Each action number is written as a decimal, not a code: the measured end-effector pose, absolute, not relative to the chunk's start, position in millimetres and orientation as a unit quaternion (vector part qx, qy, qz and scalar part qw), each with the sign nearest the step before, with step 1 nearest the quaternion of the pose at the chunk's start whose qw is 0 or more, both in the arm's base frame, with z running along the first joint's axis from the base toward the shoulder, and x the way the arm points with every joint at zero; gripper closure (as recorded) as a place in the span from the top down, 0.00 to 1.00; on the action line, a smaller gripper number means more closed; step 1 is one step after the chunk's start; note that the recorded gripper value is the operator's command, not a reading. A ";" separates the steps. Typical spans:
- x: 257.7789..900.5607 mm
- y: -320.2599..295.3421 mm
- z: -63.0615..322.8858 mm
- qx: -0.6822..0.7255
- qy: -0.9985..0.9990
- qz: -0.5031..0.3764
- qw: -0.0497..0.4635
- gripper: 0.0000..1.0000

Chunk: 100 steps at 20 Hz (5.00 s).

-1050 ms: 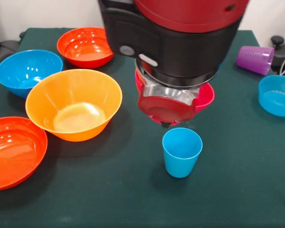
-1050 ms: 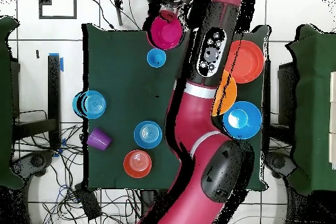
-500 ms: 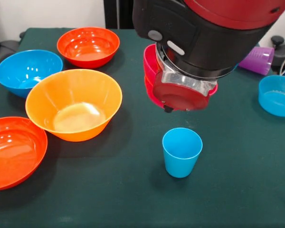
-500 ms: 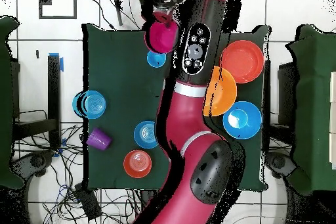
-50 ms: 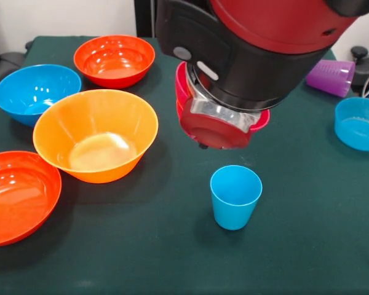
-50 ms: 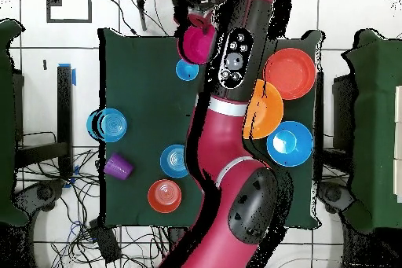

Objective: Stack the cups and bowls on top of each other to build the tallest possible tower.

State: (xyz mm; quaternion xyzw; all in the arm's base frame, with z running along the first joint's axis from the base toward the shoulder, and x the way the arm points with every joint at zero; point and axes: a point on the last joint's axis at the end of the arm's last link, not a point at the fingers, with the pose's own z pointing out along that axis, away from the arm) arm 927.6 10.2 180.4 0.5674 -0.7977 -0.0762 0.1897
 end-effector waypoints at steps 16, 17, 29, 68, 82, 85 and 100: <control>926.8 14.5 184.5 0.583 -0.790 -0.111 0.156 0.00; 926.7 16.8 186.2 0.586 -0.788 -0.116 0.150 0.00; 927.0 28.3 174.4 0.595 -0.780 -0.152 0.117 0.00; 974.4 -0.9 194.5 0.499 -0.862 -0.090 0.021 0.00; 981.1 -7.4 186.7 0.490 -0.868 -0.078 0.010 0.00; 980.9 -14.1 185.9 0.487 -0.870 -0.077 0.011 0.00; 969.9 -55.3 177.3 0.465 -0.878 -0.107 0.034 0.00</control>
